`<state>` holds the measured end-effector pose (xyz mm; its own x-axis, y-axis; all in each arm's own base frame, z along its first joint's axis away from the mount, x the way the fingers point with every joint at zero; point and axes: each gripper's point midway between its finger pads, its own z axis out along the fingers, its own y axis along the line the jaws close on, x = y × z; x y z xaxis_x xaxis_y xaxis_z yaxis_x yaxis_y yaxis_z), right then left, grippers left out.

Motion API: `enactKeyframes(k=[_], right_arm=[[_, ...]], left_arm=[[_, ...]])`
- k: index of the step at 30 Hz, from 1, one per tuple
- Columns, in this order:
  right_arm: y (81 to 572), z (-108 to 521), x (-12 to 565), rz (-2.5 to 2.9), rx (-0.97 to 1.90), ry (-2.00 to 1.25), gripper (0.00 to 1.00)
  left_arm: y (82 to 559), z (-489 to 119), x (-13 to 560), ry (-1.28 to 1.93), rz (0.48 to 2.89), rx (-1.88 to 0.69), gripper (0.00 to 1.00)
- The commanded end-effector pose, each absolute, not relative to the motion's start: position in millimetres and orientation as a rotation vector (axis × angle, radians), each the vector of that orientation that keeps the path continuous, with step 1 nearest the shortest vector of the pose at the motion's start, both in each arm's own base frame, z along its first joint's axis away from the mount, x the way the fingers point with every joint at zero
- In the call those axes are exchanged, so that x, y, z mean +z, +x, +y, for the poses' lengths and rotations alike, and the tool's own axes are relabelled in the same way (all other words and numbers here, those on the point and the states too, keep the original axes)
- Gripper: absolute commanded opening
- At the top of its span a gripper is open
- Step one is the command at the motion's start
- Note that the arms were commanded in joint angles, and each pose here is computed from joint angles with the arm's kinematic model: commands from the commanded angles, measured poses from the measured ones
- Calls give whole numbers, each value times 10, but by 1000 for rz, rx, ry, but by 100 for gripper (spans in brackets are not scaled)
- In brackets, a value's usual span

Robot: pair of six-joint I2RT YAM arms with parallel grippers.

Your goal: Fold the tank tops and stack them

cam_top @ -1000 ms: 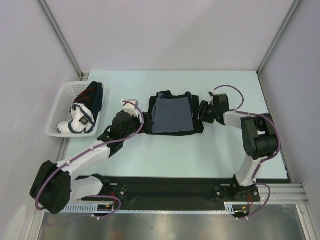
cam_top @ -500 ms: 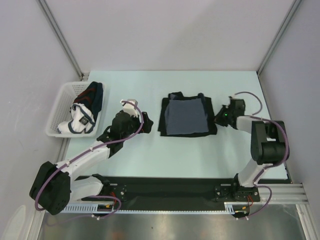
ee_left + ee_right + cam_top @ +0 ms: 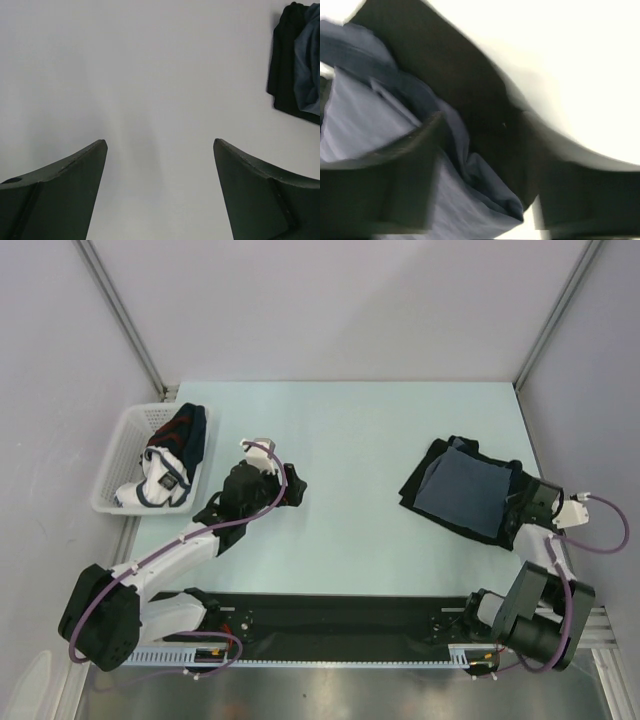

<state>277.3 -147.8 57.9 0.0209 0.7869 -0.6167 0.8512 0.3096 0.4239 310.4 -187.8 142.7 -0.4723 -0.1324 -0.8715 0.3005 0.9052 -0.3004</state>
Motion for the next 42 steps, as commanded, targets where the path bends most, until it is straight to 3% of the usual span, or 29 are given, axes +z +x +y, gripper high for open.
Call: enactKeyframes(k=[1,8,12,15,21,27,34,42], right_arm=[[2490,-1756,819,1554,-288,1593,84],[2259,-1794,1481,1414,-450,1509,88],[2647,-1446,2135,1451,-380,1246,96],[3009,-973,2277,1568,-248,1060,100],[3512,373,1994,1908,50,516,100],[3331,1764,1761,1957,469,-66,100],[3093,2171,1240,1999,581,-223,100],[3155,2217,1206,1965,607,-179,100]], left_arm=[[3097,-1888,1546,109,1961,-542,93],[3074,-1762,1664,42,1914,-518,92],[3016,-1657,1782,4,1856,-512,92],[2989,-1596,1856,-14,1818,-507,92],[2949,-1495,1895,-43,1775,-487,92],[2832,-1402,1833,-92,1787,-494,91],[2625,-1301,1519,-27,1811,-466,92],[2612,-1309,1728,9,1724,-485,96]])
